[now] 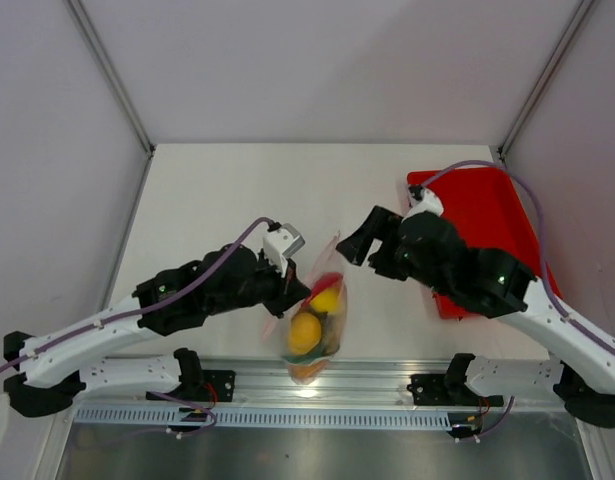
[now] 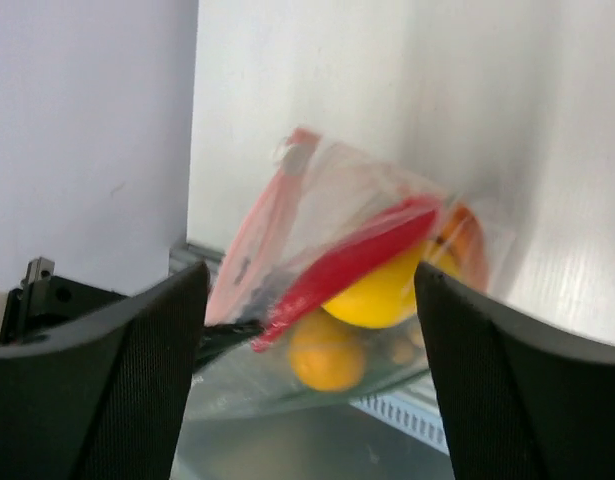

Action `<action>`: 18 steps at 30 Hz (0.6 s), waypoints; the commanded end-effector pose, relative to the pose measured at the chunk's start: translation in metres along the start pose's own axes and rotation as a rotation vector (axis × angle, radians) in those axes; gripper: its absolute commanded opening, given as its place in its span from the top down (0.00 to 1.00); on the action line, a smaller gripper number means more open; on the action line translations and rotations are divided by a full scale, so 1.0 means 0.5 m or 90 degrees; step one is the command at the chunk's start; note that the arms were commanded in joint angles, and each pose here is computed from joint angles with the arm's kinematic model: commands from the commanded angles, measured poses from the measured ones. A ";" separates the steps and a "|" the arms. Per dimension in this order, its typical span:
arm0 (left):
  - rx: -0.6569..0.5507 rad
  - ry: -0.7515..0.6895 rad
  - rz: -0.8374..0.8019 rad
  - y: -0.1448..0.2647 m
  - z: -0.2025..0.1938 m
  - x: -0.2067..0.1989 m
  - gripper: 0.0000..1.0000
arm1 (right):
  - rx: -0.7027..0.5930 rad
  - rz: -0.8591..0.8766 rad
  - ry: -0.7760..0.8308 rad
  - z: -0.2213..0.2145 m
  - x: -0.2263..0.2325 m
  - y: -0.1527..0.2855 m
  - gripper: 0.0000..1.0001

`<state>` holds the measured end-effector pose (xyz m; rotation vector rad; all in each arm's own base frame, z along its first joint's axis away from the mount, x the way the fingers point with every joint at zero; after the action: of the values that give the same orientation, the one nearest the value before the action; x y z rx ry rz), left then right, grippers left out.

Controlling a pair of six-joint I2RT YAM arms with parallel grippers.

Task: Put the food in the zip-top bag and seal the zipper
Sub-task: Zip the zipper food storage bag at the center of the board.

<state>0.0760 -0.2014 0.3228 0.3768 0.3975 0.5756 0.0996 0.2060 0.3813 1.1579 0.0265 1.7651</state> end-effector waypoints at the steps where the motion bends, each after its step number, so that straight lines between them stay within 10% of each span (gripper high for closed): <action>1: -0.034 -0.022 -0.108 0.046 0.016 -0.003 0.99 | 0.023 0.147 0.137 0.066 -0.014 0.036 0.15; 18: -0.028 0.033 -0.326 0.102 0.030 0.000 0.99 | 0.105 0.514 0.382 0.074 -0.109 -0.014 0.46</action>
<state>0.0669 -0.1668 0.3389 0.3028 0.5144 0.2054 0.1478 0.1568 0.3382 0.9846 0.2144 2.5580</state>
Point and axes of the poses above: each gripper's point midway between its finger pads, its own y axis back along the fingers, its own x axis along the line the jaws close on, z = x × y, the point moved 10 cm from there along y, back along the fingers, and after that the axes turned 2 degrees about -y, right-handed, at the moved point
